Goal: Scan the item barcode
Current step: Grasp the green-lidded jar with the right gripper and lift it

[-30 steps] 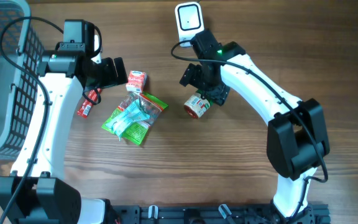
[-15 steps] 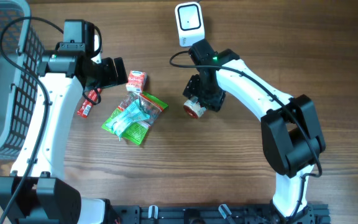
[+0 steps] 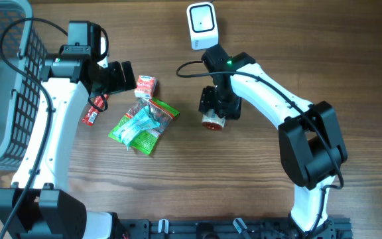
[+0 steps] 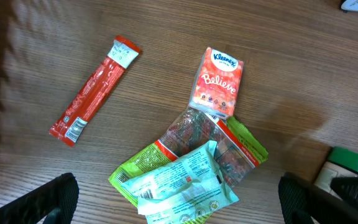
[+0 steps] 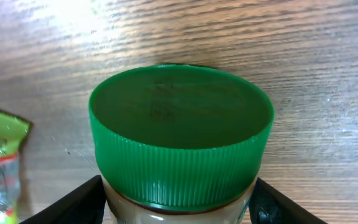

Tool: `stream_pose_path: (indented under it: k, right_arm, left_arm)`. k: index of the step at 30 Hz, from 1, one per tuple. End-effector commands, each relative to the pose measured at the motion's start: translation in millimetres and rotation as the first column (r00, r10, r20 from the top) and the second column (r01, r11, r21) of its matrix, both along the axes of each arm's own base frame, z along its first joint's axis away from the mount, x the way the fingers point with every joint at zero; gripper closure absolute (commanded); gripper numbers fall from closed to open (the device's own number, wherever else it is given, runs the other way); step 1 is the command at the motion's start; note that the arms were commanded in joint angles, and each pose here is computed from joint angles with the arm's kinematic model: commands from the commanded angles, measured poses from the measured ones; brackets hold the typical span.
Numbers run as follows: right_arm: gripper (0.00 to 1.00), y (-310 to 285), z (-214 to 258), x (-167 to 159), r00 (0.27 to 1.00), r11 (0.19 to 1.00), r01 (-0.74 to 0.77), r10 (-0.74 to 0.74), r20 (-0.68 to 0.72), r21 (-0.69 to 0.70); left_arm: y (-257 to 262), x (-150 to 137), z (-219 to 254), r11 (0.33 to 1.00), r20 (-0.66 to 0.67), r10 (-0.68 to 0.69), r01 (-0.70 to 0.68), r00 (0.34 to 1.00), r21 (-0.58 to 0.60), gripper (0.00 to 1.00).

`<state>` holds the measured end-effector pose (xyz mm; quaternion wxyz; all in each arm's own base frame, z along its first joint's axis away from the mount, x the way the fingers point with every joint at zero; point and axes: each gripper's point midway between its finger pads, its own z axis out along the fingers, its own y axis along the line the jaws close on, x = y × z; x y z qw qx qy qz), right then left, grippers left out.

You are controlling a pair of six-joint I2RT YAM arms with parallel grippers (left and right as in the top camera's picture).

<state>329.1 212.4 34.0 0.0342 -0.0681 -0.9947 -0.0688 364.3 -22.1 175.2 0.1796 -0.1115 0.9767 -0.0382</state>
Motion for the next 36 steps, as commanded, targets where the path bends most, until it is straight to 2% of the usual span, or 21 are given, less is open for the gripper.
stream_pose_path:
  k: [1, 9, 16, 20, 26, 30, 33, 36]
  right_arm:
    - [0.28, -1, -7, -11, 0.994, 0.994, -0.107, 0.106, -0.031, -0.015]
    - [0.24, 0, -7, -24, 0.982, 0.983, -0.18, 0.178, -0.061, -0.03]
    - [0.28, -9, -5, -46, 0.965, 0.956, -0.251, 0.236, -0.112, -0.153]
    - [0.29, -12, -4, -56, 0.959, 0.948, -0.268, 0.244, -0.146, -0.17]
    - [0.21, -7, -5, -48, 0.962, 0.951, -0.266, 0.25, -0.112, -0.158]
    - [0.19, -2, -6, -40, 0.947, 0.938, -0.319, 0.312, -0.073, -0.135]
    - [0.12, -1, -7, -39, 0.916, 0.908, -0.4, 0.394, -0.068, -0.123]
    - [0.1, -7, -7, -32, 0.916, 0.9, -0.401, 0.399, -0.051, -0.17]
  left_arm:
    - [1, 1, 0, 1.0, 0.002, 0.004, -0.004, 1.0, 0.004, 0.0]
    - [1, 1, 0, 1.0, 0.002, 0.004, -0.004, 1.0, 0.004, 0.0]
    - [1, 1, 0, 1.0, 0.002, 0.004, -0.004, 1.0, 0.004, 0.0]
    - [1, 1, 0, 1.0, 0.002, 0.004, -0.004, 1.0, 0.004, 0.0]
    - [1, 1, 0, 1.0, 0.002, 0.003, -0.003, 1.0, 0.004, 0.0]
    - [1, 1, 0, 1.0, 0.002, 0.004, -0.004, 1.0, 0.004, 0.0]
    - [1, 1, 0, 1.0, 0.002, 0.003, -0.003, 1.0, 0.004, 0.0]
    - [1, 1, 0, 1.0, 0.002, 0.003, -0.003, 1.0, 0.004, 0.0]
